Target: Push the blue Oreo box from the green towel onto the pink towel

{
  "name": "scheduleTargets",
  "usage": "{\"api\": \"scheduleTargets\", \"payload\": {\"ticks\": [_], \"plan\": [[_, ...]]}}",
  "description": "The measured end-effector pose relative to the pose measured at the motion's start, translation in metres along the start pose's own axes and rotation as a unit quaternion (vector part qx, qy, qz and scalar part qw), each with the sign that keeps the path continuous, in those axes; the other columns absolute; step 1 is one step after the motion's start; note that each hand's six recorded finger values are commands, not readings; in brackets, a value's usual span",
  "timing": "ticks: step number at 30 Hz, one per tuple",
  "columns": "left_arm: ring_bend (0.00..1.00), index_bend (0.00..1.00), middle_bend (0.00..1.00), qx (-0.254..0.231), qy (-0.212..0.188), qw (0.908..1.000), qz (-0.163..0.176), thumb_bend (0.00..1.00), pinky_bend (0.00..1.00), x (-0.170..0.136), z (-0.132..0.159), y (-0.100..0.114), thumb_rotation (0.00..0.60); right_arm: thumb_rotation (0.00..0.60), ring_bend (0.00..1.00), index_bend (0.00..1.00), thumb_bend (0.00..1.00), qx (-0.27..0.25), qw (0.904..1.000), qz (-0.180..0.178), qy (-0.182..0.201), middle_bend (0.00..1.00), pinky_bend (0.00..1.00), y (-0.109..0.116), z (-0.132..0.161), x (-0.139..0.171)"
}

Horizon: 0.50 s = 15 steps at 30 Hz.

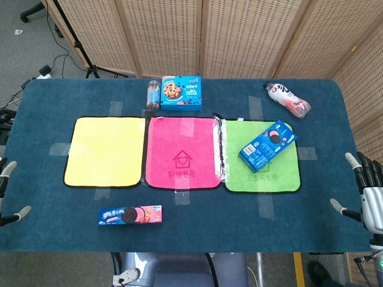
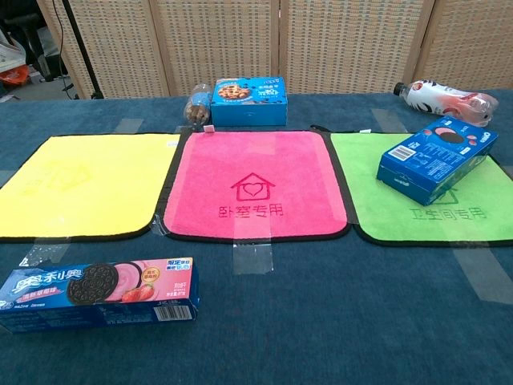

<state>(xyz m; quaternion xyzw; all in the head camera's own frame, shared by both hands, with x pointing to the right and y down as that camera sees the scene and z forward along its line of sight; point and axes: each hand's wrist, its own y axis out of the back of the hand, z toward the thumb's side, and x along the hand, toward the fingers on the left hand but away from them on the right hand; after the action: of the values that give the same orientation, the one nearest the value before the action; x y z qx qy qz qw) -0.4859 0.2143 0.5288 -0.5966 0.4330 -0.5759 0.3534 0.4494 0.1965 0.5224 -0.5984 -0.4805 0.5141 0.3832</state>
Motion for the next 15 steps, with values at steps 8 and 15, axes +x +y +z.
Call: {"api": "scheduleTargets", "payload": {"ticks": [8,15], "plan": [[0.00,0.00,0.00,-0.003,0.002,1.0000,0.003,0.00,0.00,0.001,0.000,0.001,0.600,0.600,0.00,0.00,0.00,-0.018,0.9998,0.009,0.004,0.00,0.00,-0.003,0.003,0.001],[0.00,0.00,0.00,0.007,0.008,0.9999,0.001,0.00,0.00,0.006,-0.001,-0.002,0.600,0.600,0.00,0.00,0.11,-0.070,0.9968,0.037,0.012,0.00,0.00,-0.013,0.007,-0.007]]}}
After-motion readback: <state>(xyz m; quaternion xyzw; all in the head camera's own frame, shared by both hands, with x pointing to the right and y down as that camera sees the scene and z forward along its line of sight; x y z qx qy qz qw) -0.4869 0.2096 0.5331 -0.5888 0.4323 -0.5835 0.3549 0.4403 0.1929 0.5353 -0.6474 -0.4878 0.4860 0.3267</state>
